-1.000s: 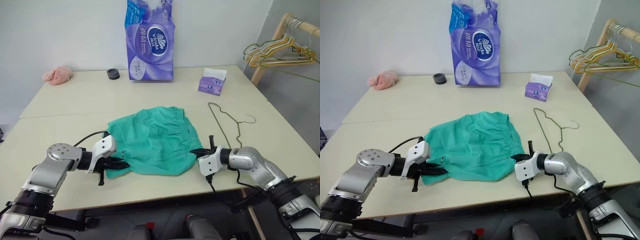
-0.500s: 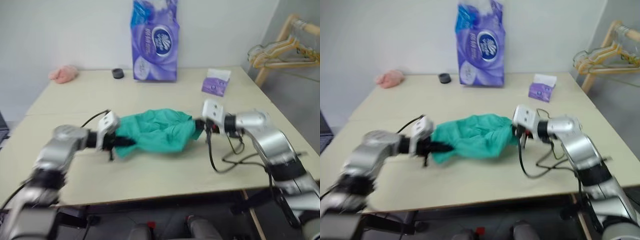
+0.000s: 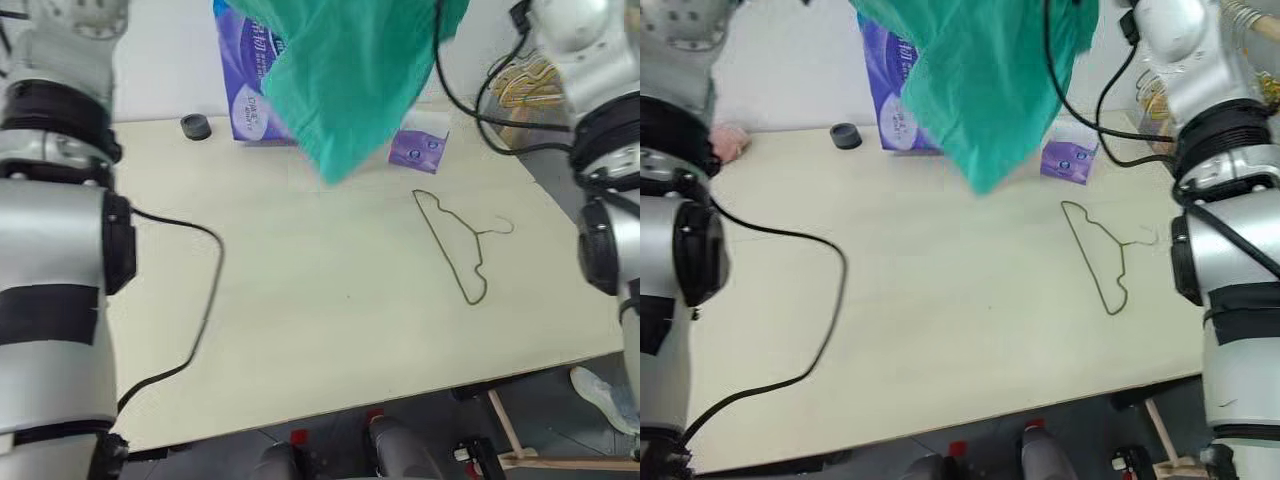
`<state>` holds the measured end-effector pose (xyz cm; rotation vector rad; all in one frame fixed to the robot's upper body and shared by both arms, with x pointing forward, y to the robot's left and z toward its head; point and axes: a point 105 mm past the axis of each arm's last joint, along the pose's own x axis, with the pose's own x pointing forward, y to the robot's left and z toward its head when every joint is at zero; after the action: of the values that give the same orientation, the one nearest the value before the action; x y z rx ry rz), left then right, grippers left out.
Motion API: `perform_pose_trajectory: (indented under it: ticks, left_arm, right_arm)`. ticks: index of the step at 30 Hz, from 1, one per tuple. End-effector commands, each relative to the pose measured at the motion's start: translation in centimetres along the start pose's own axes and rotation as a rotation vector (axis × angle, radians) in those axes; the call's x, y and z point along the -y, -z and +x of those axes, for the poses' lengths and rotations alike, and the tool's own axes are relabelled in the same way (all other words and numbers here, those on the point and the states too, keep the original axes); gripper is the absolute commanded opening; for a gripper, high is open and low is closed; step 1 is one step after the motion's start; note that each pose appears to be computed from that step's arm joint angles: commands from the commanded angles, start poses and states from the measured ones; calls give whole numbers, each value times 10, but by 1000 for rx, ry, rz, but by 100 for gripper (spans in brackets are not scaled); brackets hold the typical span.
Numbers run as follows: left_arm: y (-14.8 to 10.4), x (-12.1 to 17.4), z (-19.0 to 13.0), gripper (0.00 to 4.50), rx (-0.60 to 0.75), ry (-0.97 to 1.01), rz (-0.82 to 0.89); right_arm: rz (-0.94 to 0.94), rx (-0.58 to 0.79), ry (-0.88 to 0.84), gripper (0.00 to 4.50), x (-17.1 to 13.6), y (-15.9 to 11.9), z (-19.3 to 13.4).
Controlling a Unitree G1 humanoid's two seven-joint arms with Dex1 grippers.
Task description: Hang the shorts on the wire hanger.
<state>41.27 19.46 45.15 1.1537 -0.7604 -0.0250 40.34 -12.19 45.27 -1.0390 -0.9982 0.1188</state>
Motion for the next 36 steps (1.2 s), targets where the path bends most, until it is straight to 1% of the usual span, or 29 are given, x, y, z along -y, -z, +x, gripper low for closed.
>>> perform_pose_trajectory:
  ticks: [1, 2, 3, 4, 5, 6, 8, 10, 15, 18, 22, 26, 29, 36]
  left_arm:
    - [49, 81, -53, 0, -68, 337, -3]
    - [58, 99, -67, 0, -87, 417, -45]
    - [69, 133, -93, 0, -131, 561, -189]
    - [72, 152, -111, 0, -149, 646, -290]
    - [70, 184, -147, 0, -162, 815, -398]
    - [63, 211, -190, 0, -189, 1015, -505]
    - [41, 239, -249, 0, -191, 1284, -587]
    - [31, 244, -272, 0, -207, 1388, -607]
    - [1, 247, -299, 0, -214, 1580, -691]
    - [-6, 242, -307, 0, -231, 1646, -730]
    - [-19, 229, -326, 0, -240, 1808, -798]
    - [-26, 226, -344, 0, -233, 1928, -802]
    - [-31, 232, -354, 0, -218, 1975, -787]
    - [-44, 236, -353, 0, -179, 1993, -810]
  right_arm:
    - [180, 51, -292, 2, -81, 8, -63]
    - [241, 40, -362, 2, -99, 7, -79]
    - [279, -2, -531, 2, -130, 10, -111]
    - [300, -31, -638, 2, -148, 9, -132]
    - [373, -104, -749, 2, -169, 12, -162]
    - [412, -152, -866, 2, -186, 11, -190]
    - [486, -215, -951, 2, -200, 7, -214]
    - [498, -239, -965, 2, -202, 5, -217]
    - [450, -220, -996, 2, -201, 1, -214]
    - [439, -193, -1051, 2, -203, -4, -219]
    - [500, -113, -1293, 2, -212, -31, -255]
    - [502, -113, -1453, 2, -217, -39, -284]
    - [497, -128, -1531, 2, -219, -42, -302]
    - [483, -128, -1579, 2, -218, -48, -317]
